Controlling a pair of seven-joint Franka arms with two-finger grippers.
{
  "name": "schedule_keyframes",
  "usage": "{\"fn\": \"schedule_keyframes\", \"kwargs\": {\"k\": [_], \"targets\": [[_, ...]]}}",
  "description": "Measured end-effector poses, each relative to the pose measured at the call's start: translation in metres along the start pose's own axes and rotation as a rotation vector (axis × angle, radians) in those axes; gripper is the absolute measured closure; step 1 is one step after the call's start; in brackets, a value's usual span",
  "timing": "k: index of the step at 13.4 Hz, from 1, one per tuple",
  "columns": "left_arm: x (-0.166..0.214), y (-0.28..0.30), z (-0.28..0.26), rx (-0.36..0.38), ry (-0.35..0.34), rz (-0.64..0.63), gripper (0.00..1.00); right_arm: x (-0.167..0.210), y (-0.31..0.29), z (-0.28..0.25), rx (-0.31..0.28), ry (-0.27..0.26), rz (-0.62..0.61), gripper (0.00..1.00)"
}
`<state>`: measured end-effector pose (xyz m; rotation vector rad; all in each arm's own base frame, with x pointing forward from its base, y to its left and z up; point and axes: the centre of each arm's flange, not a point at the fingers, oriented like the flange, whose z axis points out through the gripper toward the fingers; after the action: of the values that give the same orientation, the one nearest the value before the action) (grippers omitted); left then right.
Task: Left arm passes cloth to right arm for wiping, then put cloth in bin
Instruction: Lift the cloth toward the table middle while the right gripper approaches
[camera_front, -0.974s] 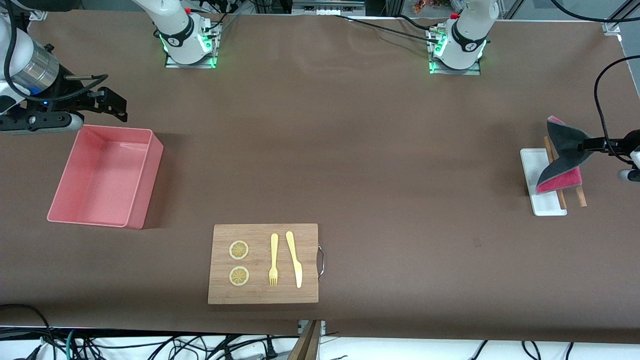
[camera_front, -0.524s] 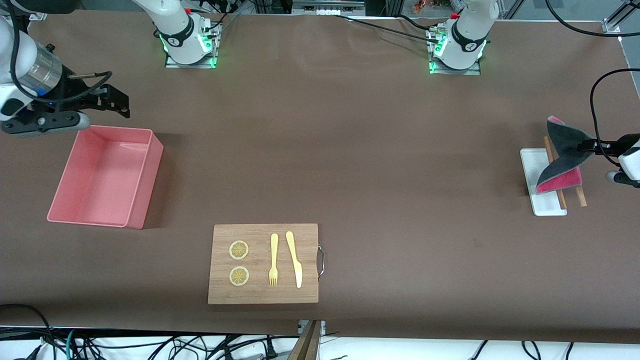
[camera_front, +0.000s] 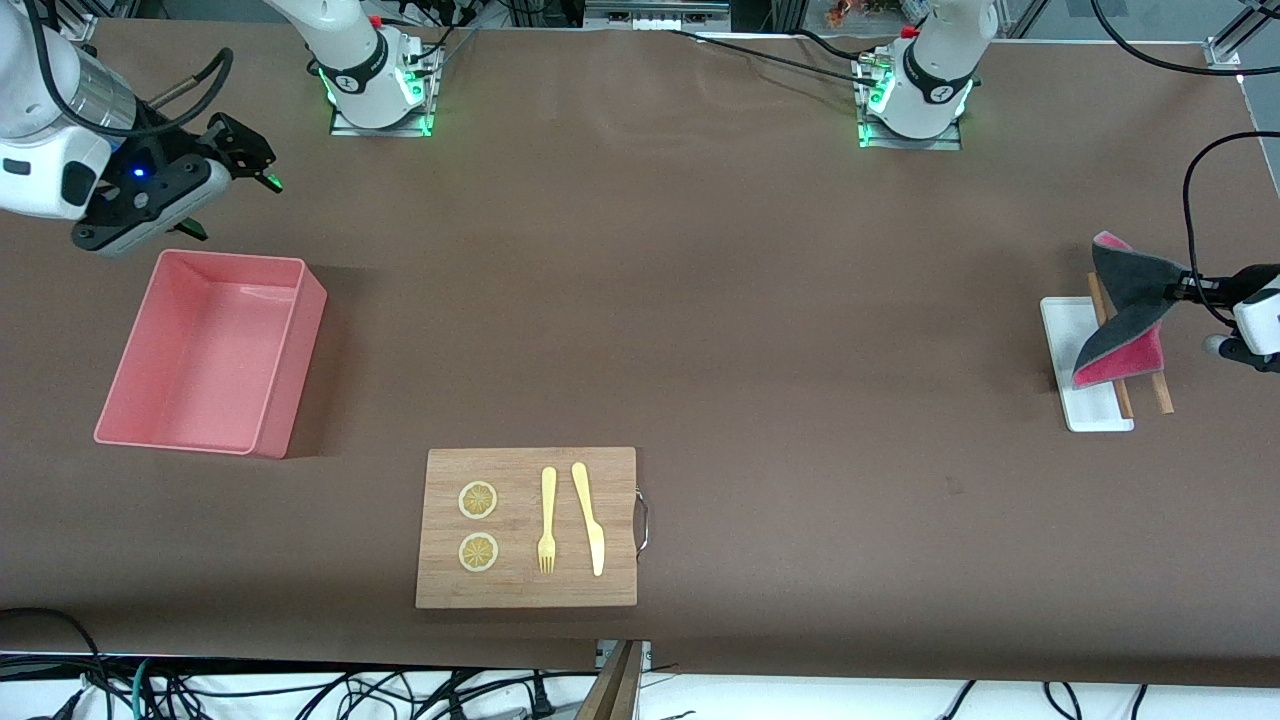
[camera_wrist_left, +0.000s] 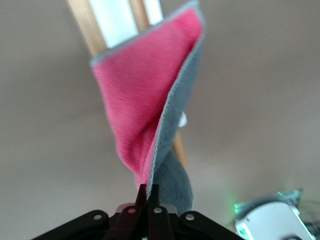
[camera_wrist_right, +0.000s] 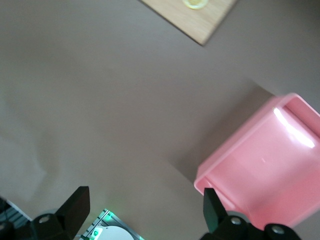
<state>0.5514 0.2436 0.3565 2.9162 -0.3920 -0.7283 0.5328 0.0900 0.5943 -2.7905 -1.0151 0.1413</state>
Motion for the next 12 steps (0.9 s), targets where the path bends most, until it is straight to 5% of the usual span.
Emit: {"fn": "schedule_keyframes", "kwargs": {"k": [4,7,10,12], "targets": [[0.013,0.083,-0.078,0.005,-0.019,0.092,0.98,0.006,0.034,0.063,0.143,0.139,-0.226,0.00],[0.016,0.150,-0.118,-0.073,0.002,0.055,0.98,0.015,0.041,0.118,0.233,0.235,-0.381,0.00],[0.028,0.253,-0.155,-0.082,0.006,0.021,0.98,0.049,0.020,0.162,0.307,0.363,-0.547,0.00],[0.035,0.320,-0.164,-0.164,0.016,0.062,0.98,0.080,0.001,0.194,0.341,0.461,-0.622,0.00]]}}
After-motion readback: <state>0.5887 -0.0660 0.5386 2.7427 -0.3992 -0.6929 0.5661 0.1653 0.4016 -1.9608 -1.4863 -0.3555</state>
